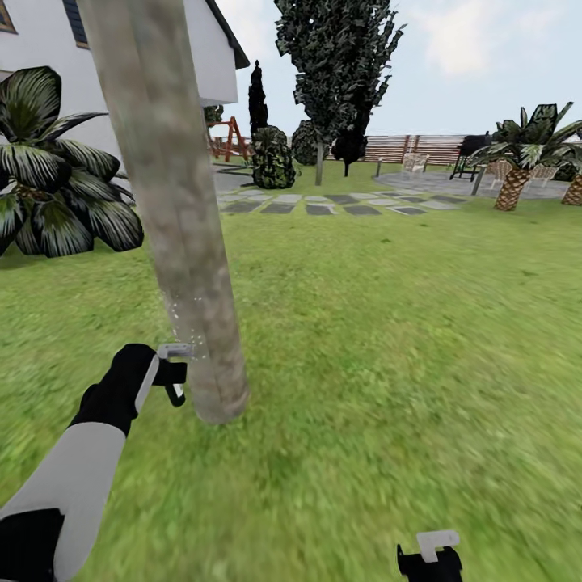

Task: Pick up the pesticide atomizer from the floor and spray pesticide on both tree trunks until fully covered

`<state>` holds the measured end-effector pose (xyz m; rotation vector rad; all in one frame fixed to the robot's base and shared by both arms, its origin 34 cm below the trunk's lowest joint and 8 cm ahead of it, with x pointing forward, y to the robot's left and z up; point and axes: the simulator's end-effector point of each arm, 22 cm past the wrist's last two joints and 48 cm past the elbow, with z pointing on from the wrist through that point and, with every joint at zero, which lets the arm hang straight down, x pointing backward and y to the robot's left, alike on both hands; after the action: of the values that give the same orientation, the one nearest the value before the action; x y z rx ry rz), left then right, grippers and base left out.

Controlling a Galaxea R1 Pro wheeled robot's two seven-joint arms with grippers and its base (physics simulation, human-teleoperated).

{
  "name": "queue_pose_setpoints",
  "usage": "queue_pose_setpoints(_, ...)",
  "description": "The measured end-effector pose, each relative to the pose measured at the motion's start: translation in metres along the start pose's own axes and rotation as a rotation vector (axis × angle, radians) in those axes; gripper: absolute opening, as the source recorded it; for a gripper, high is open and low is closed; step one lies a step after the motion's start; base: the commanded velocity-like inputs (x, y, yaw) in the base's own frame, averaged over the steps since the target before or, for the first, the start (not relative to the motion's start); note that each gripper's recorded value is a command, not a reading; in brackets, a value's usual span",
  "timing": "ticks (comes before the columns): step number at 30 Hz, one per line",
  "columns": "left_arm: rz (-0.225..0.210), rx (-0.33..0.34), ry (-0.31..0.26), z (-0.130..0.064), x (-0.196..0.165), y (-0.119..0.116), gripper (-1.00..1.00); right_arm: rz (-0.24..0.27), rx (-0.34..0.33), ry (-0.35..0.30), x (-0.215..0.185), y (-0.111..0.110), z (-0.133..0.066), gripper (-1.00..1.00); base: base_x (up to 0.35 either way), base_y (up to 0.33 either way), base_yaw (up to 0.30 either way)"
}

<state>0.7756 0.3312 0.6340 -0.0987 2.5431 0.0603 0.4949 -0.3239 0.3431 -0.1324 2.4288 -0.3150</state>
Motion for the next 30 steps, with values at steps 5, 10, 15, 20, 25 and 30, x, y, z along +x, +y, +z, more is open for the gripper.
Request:
queue_pose_setpoints(5, -0.003, -0.005, -0.018, -0.005, -0.013, 0.005, -1.0, 0.0, 0.0, -0.001, 0.0, 0.0, 0.0, 1.0, 0.014, -0.269, 0.0)
queue_pose_setpoints(10, -0.004, -0.008, -0.043, -0.012, -0.031, 0.007, -1.0, 0.0, 0.0, -0.002, -0.001, 0.0, 0.0, 1.0, 0.0, -0.273, 0.0)
queue_pose_setpoints(15, -0.008, -0.009, -0.055, -0.019, -0.044, 0.008, -1.0, 0.001, -0.001, -0.002, -0.001, 0.001, 0.0, 1.0, 0.0, -0.273, 0.02)
queue_pose_setpoints(20, -0.008, -0.01, -0.054, -0.02, -0.044, 0.009, -1.0, 0.001, -0.002, -0.002, -0.001, 0.001, 0.0, 1.0, 0.0, -0.273, 0.232)
queue_pose_setpoints(25, -0.006, -0.013, -0.056, -0.02, -0.045, 0.009, -1.0, 0.0, -0.002, -0.003, -0.001, 0.001, 0.0, 1.0, 0.048, -0.269, 0.211)
queue_pose_setpoints(30, -0.007, -0.012, -0.065, -0.023, -0.051, 0.008, -1.0, 0.0, 0.0, -0.001, 0.0, 0.0, 0.0, 1.0, 0.191, -0.231, 0.017)
